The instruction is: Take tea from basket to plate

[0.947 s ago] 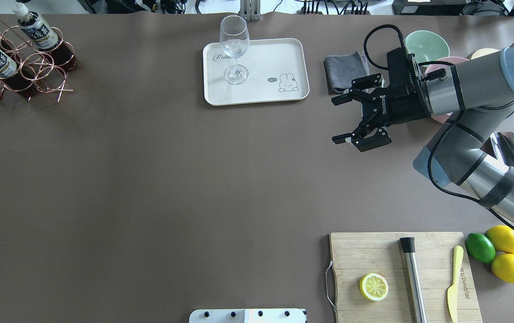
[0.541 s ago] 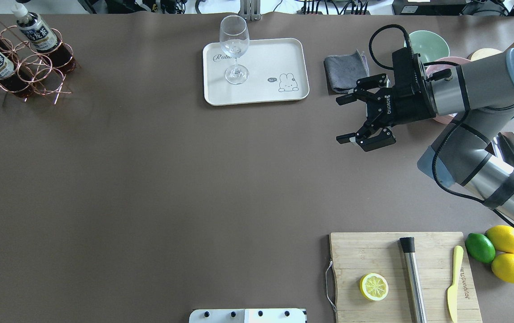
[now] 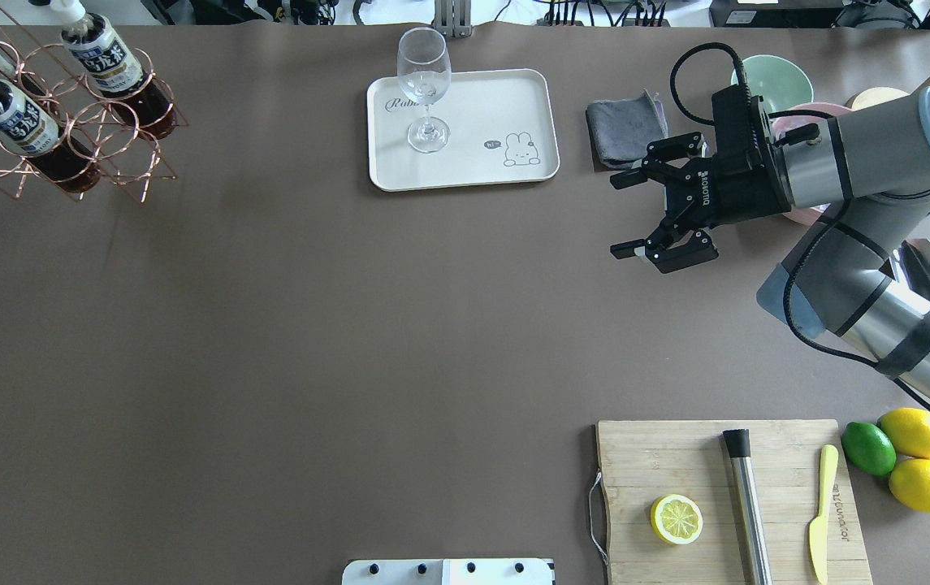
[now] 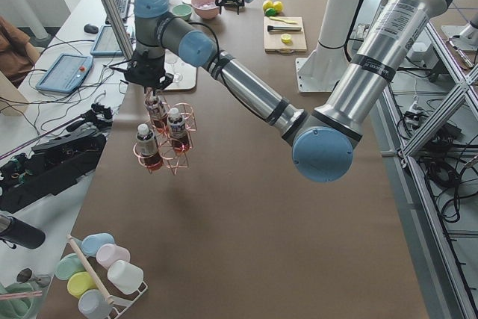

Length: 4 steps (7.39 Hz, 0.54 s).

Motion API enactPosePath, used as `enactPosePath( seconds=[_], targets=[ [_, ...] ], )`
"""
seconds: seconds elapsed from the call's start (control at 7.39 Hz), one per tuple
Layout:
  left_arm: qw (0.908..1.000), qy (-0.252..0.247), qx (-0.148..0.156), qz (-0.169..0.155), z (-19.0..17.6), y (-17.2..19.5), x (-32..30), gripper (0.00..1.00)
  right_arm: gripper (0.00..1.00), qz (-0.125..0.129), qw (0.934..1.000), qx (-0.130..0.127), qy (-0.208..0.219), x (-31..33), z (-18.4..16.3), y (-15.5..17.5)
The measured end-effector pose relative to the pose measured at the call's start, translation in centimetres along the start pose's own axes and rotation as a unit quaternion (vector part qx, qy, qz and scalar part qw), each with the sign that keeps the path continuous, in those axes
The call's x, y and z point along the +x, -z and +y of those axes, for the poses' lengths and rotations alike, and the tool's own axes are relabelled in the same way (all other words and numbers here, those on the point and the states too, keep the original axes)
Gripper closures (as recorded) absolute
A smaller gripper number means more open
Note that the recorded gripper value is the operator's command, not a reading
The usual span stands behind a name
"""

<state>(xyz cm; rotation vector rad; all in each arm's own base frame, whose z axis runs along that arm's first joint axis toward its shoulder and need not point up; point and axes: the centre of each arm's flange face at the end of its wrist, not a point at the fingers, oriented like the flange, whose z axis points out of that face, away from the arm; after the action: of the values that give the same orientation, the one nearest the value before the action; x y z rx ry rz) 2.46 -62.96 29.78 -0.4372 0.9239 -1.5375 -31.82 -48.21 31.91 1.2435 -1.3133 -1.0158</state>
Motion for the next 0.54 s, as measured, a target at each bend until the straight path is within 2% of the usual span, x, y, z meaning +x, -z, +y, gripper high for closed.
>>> enactPosePath(
  seconds=[0.27, 0.54],
  targets=[
    [0.9996, 0.016, -0.010, -0.019, 7.4, 3.0, -5.0, 1.00, 0.00, 0.003, 1.0000, 0.000, 0.000, 0.2, 0.0, 0.2],
    [0.9968, 0.059, -0.031, -0.044, 14.6, 3.6, -9.2, 1.00, 0.00, 0.003, 1.0000, 0.000, 0.000, 0.2, 0.0, 0.3]
  ],
)
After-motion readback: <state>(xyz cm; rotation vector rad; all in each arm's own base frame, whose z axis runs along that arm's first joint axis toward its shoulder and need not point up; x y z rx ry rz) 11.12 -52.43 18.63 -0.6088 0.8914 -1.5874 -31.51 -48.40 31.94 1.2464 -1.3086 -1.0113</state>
